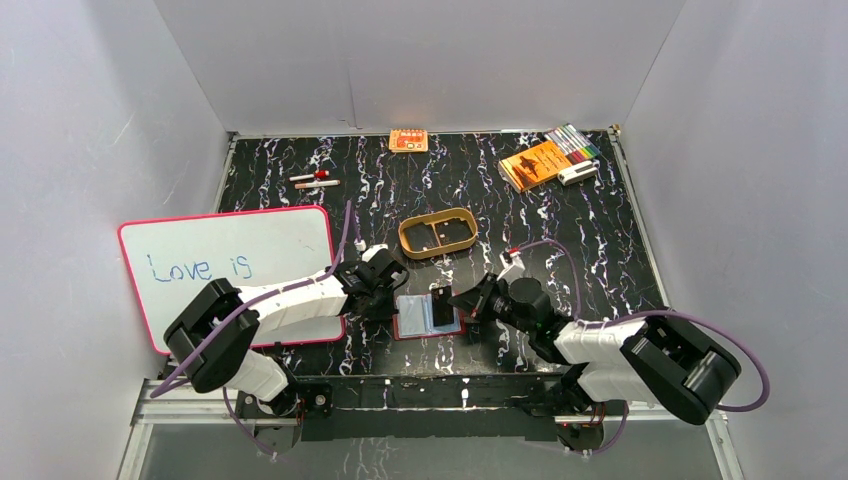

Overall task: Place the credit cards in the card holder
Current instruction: Insert the credit card into the card holder.

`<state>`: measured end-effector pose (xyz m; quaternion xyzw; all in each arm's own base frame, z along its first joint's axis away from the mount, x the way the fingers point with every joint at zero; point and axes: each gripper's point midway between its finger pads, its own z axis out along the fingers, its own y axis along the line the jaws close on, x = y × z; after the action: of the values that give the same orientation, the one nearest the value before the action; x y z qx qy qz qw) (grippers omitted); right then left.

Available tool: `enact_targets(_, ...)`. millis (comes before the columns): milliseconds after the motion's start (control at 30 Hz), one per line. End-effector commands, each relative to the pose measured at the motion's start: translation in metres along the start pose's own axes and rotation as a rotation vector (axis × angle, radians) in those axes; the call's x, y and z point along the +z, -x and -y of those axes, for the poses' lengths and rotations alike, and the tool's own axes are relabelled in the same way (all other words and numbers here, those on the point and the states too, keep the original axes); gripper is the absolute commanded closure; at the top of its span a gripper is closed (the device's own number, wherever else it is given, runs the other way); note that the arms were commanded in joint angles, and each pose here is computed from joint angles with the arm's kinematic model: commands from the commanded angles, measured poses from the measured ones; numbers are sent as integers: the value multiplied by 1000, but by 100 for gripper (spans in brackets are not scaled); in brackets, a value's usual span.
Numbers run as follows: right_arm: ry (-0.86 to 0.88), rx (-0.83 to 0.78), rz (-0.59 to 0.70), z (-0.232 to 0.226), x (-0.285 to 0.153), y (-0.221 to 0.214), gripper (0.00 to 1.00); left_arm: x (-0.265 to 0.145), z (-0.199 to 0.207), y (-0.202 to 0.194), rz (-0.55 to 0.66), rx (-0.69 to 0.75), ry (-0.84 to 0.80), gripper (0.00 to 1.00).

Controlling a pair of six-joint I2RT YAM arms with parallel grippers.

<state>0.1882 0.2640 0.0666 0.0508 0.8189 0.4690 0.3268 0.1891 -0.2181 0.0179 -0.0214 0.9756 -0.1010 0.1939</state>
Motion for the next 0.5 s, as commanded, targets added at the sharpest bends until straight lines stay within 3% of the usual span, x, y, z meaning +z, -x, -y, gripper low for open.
enact_targets(0,146,-48,120,-34,2,24,100,2,0,-3,-13,-5,5,99)
enact_targets(467,97,-47,107,-19,14,13,100,2,-2,-3,-12,4,13,99)
